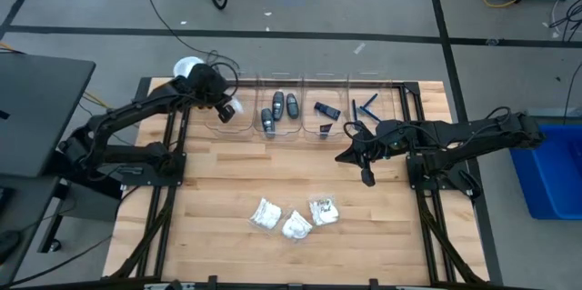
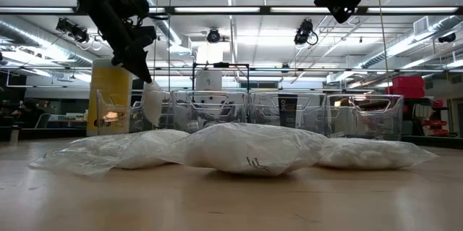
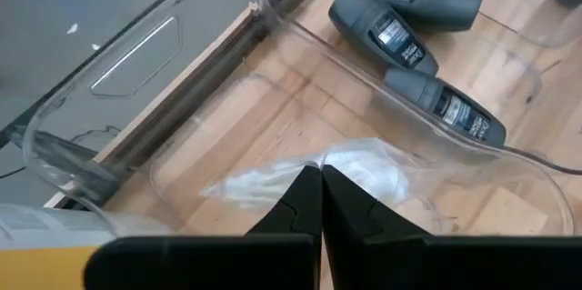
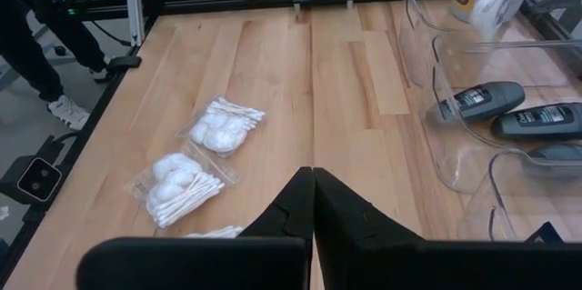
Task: Pick & Place Travel size toiletries
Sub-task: Put the white cotton pack into the left transparent bin
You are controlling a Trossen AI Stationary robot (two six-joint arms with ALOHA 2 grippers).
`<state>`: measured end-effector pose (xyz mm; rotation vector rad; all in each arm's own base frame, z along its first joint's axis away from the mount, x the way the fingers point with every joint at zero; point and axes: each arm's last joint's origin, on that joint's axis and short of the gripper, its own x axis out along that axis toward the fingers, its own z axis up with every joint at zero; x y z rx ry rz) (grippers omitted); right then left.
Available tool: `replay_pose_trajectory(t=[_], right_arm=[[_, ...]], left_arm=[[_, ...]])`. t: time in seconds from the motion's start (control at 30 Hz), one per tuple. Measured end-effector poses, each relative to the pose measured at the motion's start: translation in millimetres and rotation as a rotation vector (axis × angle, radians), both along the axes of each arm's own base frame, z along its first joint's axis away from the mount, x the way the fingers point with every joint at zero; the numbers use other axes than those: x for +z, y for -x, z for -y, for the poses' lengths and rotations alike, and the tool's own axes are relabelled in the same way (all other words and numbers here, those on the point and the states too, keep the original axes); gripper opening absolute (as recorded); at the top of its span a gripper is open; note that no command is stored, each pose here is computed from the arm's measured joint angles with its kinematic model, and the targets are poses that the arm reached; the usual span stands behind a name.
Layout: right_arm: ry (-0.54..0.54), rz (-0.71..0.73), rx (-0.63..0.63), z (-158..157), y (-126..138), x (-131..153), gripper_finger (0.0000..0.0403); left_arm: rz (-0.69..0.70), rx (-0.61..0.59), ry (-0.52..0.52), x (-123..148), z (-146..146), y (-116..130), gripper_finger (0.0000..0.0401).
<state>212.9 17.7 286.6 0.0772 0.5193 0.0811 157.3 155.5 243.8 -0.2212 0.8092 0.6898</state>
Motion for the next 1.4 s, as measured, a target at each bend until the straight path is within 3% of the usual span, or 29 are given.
replay_pose_trajectory(t=[0.5, 0.7, 0.97, 1.07, 1.17, 1.3, 1.4], right_arm=[[-0.005, -0.001, -0.002, 0, 0, 0, 0.0006], [-0.02, -0.003, -0.009, 0, 0, 0, 0.0008], [-0.021, -0.003, -0.009, 0, 0, 0, 0.0008], [-0.025, -0.003, -0.003, 0, 0, 0, 0.0008], [-0.025, -0.004, -0.002, 0, 0, 0, 0.0007], [-0.025, -0.004, -0.003, 0, 0, 0, 0.0008], [-0.025, -0.004, -0.002, 0, 0, 0, 0.0008]], left_arm=[[0.031, 0.041, -0.062, 2, -4, -2, 0.0018], [0.017, 0.058, -0.076, 2, -4, -1, 0.007], [0.048, 0.064, -0.042, 5, -3, -1, 0.0172], [0.127, 0.047, -0.018, 17, 0, -2, 0.0204], [0.279, -0.048, 0.02, 36, 8, -3, 0.0224], [0.515, -0.23, 0.055, 63, 24, 0, 0.0229], [0.6, -0.292, 0.038, 77, 36, 4, 0.0219]])
